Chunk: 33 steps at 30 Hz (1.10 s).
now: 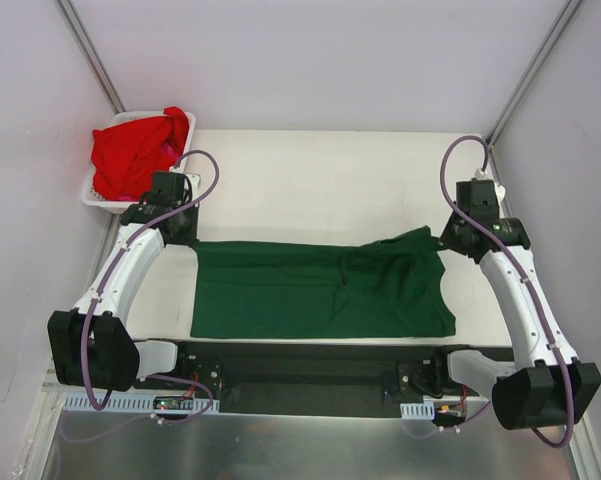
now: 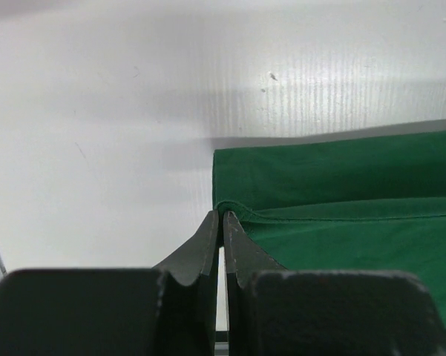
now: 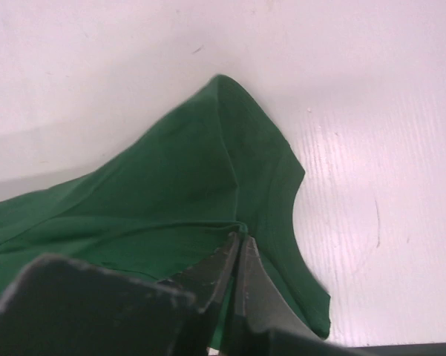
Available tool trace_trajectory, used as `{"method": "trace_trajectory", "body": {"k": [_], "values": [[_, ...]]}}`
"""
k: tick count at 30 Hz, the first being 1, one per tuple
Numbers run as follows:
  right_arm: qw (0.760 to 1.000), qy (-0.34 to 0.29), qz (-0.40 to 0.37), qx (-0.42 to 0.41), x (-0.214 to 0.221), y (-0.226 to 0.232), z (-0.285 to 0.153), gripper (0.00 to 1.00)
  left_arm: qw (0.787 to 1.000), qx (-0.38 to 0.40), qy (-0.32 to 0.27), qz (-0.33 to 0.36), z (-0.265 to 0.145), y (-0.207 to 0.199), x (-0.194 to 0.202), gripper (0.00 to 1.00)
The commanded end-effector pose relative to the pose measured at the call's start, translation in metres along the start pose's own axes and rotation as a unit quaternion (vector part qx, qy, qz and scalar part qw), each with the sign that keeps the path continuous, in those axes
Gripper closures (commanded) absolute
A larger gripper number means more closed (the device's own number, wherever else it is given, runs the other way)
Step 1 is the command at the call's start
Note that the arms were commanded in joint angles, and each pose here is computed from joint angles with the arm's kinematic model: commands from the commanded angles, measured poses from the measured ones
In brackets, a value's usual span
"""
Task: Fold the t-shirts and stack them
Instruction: Fold the tshirt
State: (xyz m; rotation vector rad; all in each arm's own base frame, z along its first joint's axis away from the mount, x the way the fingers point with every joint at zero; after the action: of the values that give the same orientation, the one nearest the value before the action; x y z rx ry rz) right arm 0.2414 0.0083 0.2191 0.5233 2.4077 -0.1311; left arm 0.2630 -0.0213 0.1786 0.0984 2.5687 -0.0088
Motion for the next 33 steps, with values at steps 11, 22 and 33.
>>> {"method": "trace_trajectory", "body": {"k": [11,22,33], "values": [[0.998,0.018,0.044,-0.035,0.044,-0.024,-0.048,0.99,0.999,-0.038,0.020,0.005,-0.002,0.013,0.007,1.00],[0.996,0.053,0.049,-0.055,0.081,-0.038,-0.072,0.99,0.998,-0.014,0.054,0.006,0.006,0.007,0.013,1.00],[0.997,0.056,0.040,-0.043,0.092,-0.050,-0.082,0.99,0.996,-0.019,0.089,-0.001,0.003,0.007,0.025,1.00]]}}
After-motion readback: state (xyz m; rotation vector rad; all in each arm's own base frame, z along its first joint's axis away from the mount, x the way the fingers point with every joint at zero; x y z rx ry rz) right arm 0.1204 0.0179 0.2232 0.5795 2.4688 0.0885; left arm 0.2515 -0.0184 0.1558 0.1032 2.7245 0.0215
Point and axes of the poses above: each gripper's point midway between its finger pads, its own z axis out along the fingers, its own y axis along the line the jaws close on, x = y × z, the point moved 5 cm from there along -z, back along the fingers
